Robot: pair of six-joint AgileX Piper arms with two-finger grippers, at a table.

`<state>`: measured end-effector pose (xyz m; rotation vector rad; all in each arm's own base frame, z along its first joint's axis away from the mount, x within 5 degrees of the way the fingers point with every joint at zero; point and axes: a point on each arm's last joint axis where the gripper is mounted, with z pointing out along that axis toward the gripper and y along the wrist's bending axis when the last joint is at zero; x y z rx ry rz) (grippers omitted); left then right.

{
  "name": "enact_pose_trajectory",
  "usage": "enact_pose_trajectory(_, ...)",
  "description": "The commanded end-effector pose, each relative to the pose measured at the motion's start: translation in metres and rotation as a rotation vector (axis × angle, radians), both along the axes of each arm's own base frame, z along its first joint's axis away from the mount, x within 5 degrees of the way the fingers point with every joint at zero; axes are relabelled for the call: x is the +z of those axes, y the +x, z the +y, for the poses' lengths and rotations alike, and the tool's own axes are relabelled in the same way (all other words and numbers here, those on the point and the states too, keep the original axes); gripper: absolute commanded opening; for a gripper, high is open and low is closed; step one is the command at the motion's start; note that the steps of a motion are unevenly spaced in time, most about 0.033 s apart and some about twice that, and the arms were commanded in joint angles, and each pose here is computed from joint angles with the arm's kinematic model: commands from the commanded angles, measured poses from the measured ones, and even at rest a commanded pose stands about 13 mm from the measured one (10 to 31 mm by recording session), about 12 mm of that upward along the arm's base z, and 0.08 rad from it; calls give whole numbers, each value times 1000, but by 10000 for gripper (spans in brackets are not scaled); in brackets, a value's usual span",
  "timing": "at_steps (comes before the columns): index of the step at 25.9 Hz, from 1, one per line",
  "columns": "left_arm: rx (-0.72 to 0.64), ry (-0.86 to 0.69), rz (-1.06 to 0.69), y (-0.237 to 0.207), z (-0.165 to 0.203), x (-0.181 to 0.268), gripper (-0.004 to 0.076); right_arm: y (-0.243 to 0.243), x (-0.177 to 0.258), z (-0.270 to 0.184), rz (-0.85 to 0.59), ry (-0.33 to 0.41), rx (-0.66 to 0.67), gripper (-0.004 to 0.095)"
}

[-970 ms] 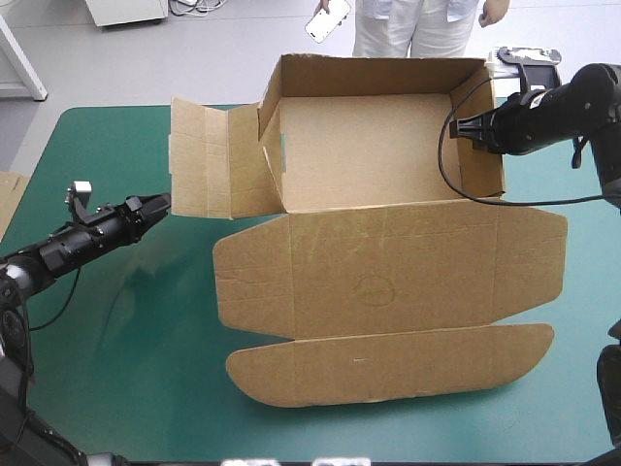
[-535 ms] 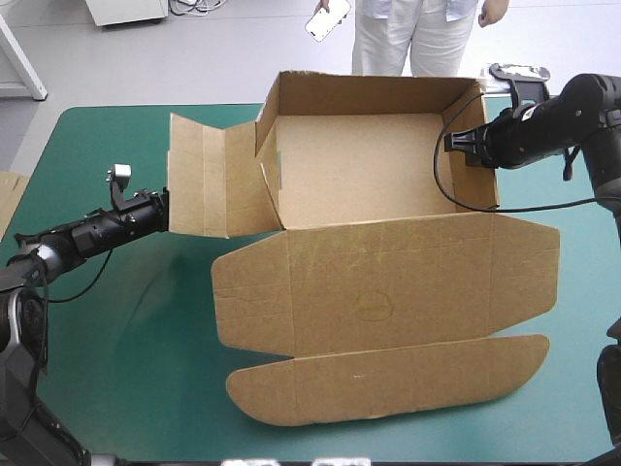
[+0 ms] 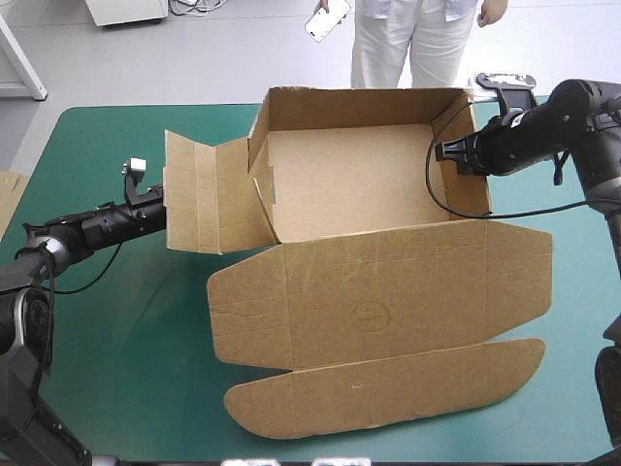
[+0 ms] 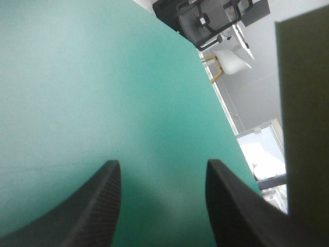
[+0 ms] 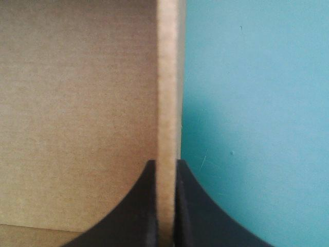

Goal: Fold the box

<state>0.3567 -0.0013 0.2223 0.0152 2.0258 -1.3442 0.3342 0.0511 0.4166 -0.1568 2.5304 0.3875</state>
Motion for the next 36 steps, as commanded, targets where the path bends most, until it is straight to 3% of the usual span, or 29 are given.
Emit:
enact_pose_trajectory(1, -73, -123, -115, -9, -8, 42, 367, -17, 23, 3, -61, 40, 15, -19)
enact_pose_trajectory(12, -57, -154, -224, -38, -14, 103, 367, -16, 22, 1, -60, 19, -3, -18)
enact_pose_trajectory(25, -129, -219, -251, -47, -45, 119, 367, -16, 22, 1, -63, 22, -4, -18)
enact_pose_trajectory(36, -119, -249, -284, -47, -47, 128, 367, -15, 21, -3, -64, -18, -22, -19)
